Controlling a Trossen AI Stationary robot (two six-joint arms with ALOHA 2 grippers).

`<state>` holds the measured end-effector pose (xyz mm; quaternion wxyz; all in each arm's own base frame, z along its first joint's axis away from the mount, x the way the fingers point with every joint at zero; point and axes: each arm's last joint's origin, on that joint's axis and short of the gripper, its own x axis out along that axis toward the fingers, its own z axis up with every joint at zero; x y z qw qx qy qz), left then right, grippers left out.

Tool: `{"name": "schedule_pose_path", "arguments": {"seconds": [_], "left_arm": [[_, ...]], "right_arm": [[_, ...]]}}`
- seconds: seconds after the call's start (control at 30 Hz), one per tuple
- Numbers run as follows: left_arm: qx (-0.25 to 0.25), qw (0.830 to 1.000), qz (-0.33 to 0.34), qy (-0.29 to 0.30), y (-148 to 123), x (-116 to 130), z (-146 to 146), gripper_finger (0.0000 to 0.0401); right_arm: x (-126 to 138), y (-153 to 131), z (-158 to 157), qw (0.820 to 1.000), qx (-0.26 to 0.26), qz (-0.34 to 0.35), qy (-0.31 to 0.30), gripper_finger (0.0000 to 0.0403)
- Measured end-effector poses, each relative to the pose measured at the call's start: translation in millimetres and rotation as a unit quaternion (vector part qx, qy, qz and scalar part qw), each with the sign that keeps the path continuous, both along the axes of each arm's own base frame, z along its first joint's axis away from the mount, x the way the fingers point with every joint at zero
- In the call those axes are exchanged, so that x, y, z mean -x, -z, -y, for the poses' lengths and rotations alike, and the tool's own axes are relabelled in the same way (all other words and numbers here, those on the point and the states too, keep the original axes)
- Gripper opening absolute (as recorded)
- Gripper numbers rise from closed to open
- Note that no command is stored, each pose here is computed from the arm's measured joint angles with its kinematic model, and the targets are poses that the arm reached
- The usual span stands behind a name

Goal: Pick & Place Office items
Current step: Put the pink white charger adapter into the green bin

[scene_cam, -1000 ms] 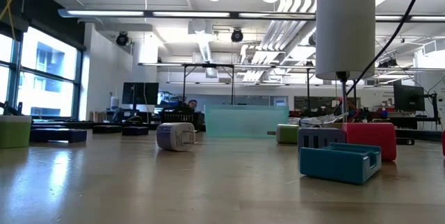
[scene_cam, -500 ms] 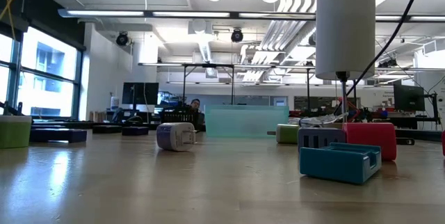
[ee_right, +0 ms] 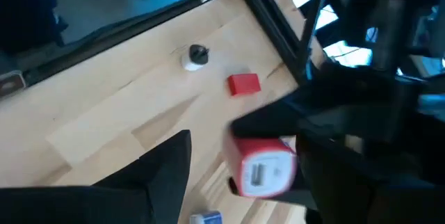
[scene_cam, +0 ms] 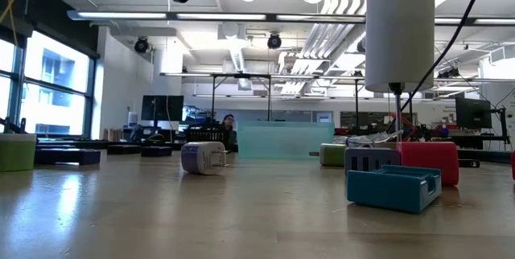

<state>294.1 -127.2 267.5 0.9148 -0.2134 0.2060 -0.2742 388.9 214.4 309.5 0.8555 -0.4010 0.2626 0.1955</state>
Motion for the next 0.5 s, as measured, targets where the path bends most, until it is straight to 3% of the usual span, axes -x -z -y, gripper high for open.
{"name": "schedule_pose_path", "arguments": {"seconds": [0.23,0.5], "left_arm": [[0.007,0.999,-0.014,0.029,7.2,-4.7,-1.3,0.0122],[0.006,0.999,-0.019,0.029,7.5,-4.5,-2.3,0.0125]], "right_arm": [[-7.6,8.0,3.6,1.000,-0.006,-0.010,-0.009,0.0243],[-7.5,7.6,4.1,0.998,-0.056,-0.025,0.005,0.0243]]}}
